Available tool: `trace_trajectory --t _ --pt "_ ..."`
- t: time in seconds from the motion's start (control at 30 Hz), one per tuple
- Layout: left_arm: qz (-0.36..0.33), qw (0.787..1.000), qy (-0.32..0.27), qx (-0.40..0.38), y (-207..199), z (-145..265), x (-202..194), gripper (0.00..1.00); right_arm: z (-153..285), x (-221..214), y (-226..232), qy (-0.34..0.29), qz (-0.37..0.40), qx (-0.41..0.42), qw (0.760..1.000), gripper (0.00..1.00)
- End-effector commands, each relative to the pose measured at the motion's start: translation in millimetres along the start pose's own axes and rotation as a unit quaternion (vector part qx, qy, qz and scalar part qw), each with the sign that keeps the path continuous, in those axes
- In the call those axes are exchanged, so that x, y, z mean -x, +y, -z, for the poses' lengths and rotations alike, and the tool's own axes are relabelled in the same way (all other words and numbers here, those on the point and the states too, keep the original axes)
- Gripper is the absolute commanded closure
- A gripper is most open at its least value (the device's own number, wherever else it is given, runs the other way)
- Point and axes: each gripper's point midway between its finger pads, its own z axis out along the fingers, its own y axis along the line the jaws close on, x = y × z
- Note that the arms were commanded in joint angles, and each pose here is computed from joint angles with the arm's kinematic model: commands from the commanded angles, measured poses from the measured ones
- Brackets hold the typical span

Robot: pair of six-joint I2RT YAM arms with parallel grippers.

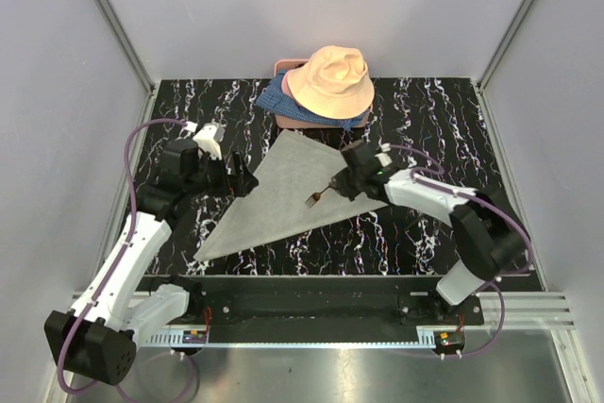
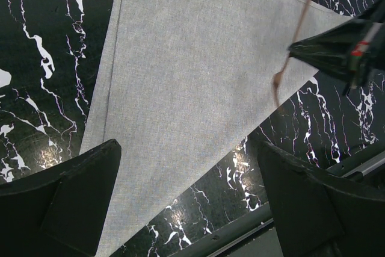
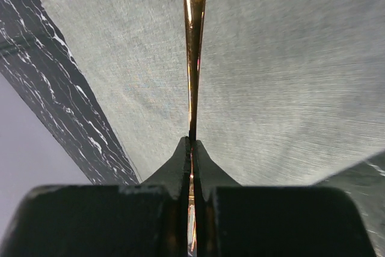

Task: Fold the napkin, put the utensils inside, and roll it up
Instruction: Place the utensil onto the napkin

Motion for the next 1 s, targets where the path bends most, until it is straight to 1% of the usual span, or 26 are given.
trace_trajectory --t 0.0,0.1,0.3,0.4,0.47,0.97 --pt "-0.008 0.999 -0.024 -0.021 -7.7 4.5 9.2 0.01 -11.2 -8.8 45.6 -0.032 -0.063 0.037 0.997 1.0" --pt "-0.008 0.999 -0.025 -0.023 -8.6 4.8 9.9 0.01 -15.7 -13.4 51.6 -0.049 -0.075 0.03 0.995 1.0" --pt "-0.01 0.999 -0.029 -0.025 -9.7 6.2 11.0 0.01 -28.2 -39.5 37.5 -0.034 -0.114 -0.003 0.993 1.0" --pt "-0.009 0.999 -0.028 -0.026 -10.0 6.0 10.3 0.01 -35.6 -53.8 24.4 -0.03 -0.108 -0.033 0.993 1.0" --pt "-0.01 0.999 -0.029 -0.027 -10.6 7.1 10.4 0.01 -34.8 -60.3 22.8 -0.03 -0.107 -0.038 0.993 1.0" --pt "-0.012 0.999 -0.032 -0.032 -13.0 9.5 9.9 0.01 -35.2 -77.3 9.8 -0.033 -0.104 -0.076 0.991 1.0"
